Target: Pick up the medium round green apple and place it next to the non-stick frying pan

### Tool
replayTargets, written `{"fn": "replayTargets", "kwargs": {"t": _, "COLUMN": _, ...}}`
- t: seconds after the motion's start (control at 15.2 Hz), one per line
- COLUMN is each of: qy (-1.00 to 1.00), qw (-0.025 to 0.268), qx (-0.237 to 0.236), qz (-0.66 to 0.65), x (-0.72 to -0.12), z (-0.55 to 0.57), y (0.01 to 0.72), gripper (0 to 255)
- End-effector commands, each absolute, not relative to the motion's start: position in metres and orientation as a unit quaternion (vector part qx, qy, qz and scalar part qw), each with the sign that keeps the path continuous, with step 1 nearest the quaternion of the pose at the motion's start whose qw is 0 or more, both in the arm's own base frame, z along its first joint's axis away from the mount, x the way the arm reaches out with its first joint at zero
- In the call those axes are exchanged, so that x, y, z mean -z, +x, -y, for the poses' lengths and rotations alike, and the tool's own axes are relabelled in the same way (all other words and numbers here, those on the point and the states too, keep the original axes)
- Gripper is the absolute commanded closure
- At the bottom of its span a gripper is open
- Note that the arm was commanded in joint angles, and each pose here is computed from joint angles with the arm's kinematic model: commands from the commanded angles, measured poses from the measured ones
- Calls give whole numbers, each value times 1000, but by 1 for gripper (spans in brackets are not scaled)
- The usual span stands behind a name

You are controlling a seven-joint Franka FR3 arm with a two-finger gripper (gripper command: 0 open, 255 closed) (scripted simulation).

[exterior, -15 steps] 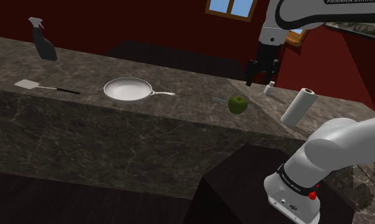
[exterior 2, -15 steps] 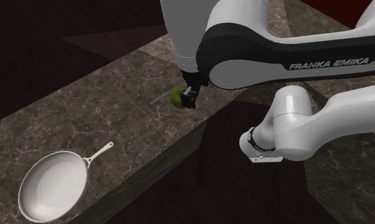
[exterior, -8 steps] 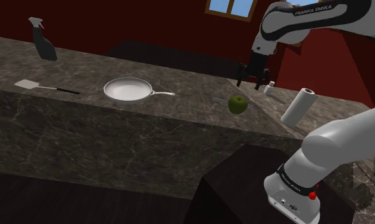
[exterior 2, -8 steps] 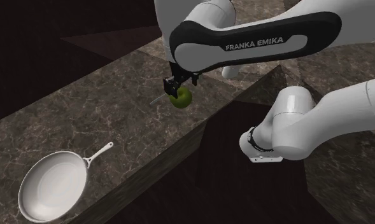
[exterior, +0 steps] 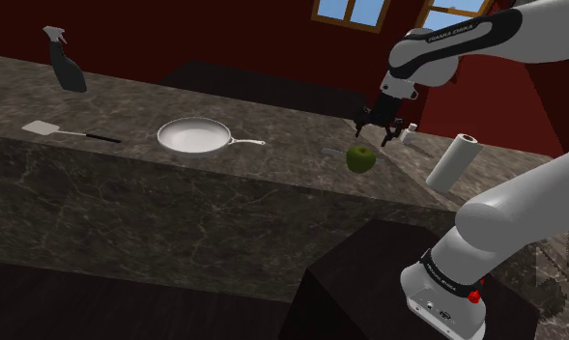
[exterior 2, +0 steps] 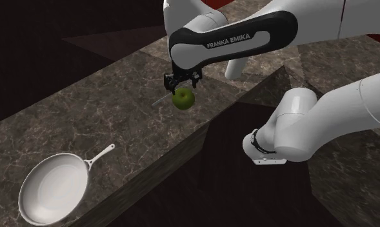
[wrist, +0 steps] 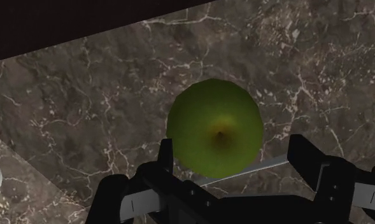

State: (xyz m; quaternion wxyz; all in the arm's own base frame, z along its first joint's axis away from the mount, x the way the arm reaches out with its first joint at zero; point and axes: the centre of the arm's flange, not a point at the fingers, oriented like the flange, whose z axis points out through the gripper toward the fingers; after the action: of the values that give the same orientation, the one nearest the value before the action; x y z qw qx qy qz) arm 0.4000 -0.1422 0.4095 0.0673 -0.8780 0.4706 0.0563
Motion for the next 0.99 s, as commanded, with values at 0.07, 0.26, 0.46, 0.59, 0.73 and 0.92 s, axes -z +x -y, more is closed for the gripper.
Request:
{"fn": "replayTargets", "kwargs": {"t": 0.07, "qy": -877, "qw": 68, "qx": -56, "qz": -472, "x": -394, "z": 140, "y": 401, "gripper": 0}}
{"fn": "replayTargets", "kwargs": {"t": 0.26, "qy": -877, "qw": 68, "qx": -56, "qz": -472, "x": -386, "z": 138, "y": 401, "gripper": 0}}
{"fn": "replayTargets", "kwargs": {"t": 0.46, "qy": -877, "qw": 68, "qx": -56, "qz": -472, "x": -386, "z": 138, "y": 401, "gripper": 0}}
{"fn": "replayTargets", "kwargs": {"t": 0.59, "qy": -877, "qw": 68, "qx": -56, "qz": -472, "x": -386, "z": 138, "y": 401, "gripper": 0}}
{"fn": "replayTargets", "kwargs": {"t": 0.73, "qy": -877, "qw": 68, "qx": -56, "qz": -472, "x": -386, "z": 138, "y": 401, "gripper": 255}}
{"fn": "replayTargets", "kwargs": {"t": 0.92, "qy": -877, "qw": 68, "qx": -56, "qz": -472, "x": -386, "z": 138, "y": 401, "gripper": 255}}
